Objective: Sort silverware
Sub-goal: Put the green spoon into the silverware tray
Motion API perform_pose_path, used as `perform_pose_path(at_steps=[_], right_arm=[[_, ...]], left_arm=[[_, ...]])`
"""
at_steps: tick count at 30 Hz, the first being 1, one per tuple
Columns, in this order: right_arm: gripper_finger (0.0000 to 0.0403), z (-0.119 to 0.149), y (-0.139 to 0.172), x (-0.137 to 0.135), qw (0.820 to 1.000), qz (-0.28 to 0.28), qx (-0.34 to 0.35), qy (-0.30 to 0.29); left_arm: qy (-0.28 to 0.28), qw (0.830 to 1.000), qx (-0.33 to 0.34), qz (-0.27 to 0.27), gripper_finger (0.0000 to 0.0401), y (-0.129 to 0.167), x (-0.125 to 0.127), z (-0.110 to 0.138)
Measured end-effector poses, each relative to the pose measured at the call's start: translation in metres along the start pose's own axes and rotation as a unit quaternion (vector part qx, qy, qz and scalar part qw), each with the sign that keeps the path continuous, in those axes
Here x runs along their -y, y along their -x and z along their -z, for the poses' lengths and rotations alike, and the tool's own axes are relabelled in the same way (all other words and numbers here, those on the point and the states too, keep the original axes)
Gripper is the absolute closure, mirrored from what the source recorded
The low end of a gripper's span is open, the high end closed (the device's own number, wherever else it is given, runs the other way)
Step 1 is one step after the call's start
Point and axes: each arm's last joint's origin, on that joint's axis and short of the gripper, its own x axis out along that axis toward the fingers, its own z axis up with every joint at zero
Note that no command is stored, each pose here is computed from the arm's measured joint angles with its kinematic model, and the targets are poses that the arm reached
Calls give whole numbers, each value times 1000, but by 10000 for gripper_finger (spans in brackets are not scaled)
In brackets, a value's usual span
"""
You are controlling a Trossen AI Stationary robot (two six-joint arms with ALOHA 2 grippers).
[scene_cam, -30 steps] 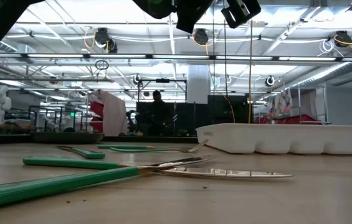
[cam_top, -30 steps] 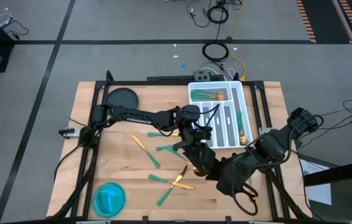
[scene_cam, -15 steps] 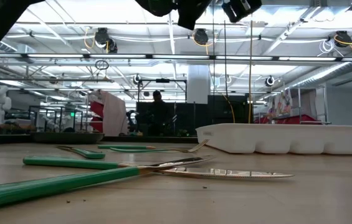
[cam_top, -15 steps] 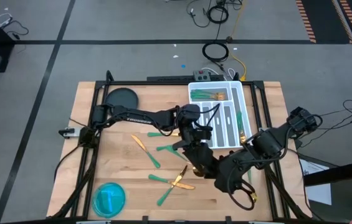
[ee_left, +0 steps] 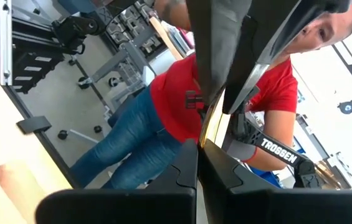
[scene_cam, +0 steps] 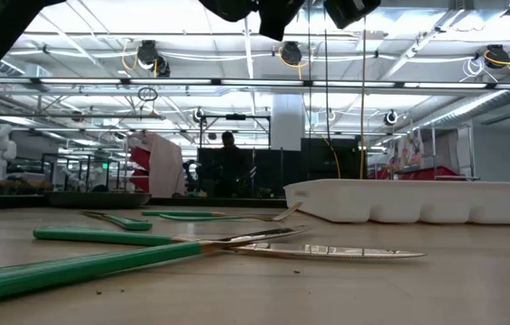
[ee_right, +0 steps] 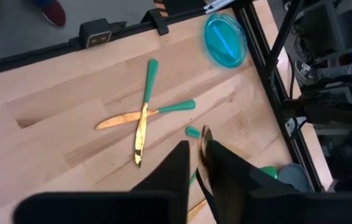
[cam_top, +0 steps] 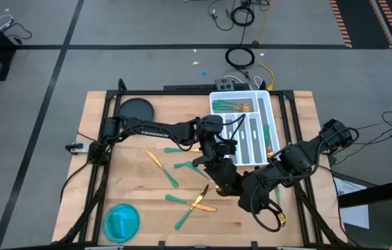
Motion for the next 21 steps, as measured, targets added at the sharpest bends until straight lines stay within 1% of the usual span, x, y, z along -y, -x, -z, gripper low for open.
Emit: perform_pose_path(at_steps=[2, 4, 11, 15, 17, 21], right_arm=[[384, 2, 0, 1, 1000, -1, -2, 2], [396, 3, 0, 2, 1000, -2, -4, 7], [401, 3, 0, 3, 1000, -2, -4, 20], [402, 4, 1, 2, 1000, -5, -9, 5], [403, 5, 0, 2, 1000, -5, -16, -6], [403, 6, 0, 1, 1000, -8, -22, -15]], left_arm=[[1, 1000, 1, -1, 396, 0, 0, 0], [2, 1000, 1, -1, 396, 0, 0, 0], [-5, 1000, 5, -6, 395, 0, 0, 0], [-23, 999, 31, -32, 362, 5, -2, -3], [-36, 997, 43, -43, 339, 11, -3, -5], [-38, 996, 56, -57, 290, 16, -4, -6]])
